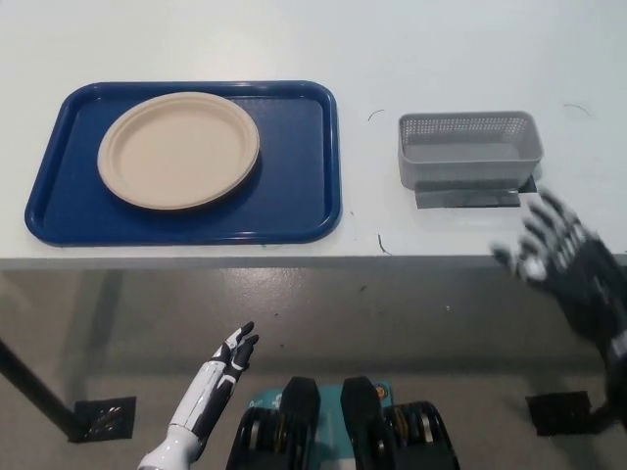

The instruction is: Use the right hand to pick up a plate from a leveled surface and place it into a tray on the left side

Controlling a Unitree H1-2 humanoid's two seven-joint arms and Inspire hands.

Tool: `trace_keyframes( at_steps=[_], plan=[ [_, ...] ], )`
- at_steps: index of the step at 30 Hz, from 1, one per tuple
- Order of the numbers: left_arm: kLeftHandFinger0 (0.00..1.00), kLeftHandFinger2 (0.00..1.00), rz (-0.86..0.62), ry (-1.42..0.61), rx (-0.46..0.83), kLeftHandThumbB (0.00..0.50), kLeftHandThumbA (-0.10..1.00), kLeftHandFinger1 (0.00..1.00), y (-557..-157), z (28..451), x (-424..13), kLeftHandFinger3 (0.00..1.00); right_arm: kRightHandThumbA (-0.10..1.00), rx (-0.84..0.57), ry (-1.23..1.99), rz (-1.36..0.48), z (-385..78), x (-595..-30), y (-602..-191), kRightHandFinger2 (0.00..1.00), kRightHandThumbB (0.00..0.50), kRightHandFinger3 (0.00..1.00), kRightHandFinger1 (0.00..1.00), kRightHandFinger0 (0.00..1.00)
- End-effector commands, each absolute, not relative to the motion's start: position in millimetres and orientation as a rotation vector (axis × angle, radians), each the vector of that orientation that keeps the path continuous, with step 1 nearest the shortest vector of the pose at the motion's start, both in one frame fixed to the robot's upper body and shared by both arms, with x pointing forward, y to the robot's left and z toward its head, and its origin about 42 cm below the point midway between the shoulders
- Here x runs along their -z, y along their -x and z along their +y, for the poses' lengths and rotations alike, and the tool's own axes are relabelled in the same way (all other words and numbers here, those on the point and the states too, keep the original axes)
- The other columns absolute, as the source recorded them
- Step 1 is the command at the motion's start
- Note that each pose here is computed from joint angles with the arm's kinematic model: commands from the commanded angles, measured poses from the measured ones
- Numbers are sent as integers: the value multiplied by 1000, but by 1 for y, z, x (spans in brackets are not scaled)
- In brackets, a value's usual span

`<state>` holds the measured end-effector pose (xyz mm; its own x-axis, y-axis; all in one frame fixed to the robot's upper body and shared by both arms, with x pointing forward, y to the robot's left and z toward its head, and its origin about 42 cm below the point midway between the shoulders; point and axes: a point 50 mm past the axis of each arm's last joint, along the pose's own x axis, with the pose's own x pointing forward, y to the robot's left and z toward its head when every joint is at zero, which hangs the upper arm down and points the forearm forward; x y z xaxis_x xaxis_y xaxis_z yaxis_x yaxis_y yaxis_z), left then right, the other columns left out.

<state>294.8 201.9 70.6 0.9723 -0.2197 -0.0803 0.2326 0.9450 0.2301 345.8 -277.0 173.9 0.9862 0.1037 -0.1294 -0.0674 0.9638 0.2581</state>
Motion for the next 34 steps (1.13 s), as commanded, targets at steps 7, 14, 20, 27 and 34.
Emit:
trace_keyframes(
  at_steps=[7, 14, 20, 27, 34],
  plan=[
    [1000, 1000, -68, -224, 206, 0, 1000, 1000, -294, 200, -82, 1000, 1000, -362, -428, -213, -270, -189, -214, 1000, 362, 1000, 1000, 1000],
    [1000, 1000, -67, -222, 198, 0, 1000, 1000, -294, 203, -82, 1000, 1000, -293, -465, -37, -271, -129, -242, 1000, 329, 1000, 1000, 1000],
    [1000, 1000, -64, -220, 191, 0, 1000, 1000, -286, 203, -79, 1000, 1000, -248, -530, 73, -270, -83, -246, 1000, 268, 1000, 1000, 1000],
    [1000, 1000, -79, -229, 181, 0, 1000, 1000, -287, 201, -84, 1000, 1000, -271, -464, 75, -270, -79, -258, 1000, 219, 1000, 1000, 1000],
    [1000, 1000, -73, -233, 183, 0, 1000, 1000, -281, 203, -80, 1000, 1000, -279, -466, 100, -263, -76, -255, 1000, 212, 1000, 1000, 1000]
  ],
)
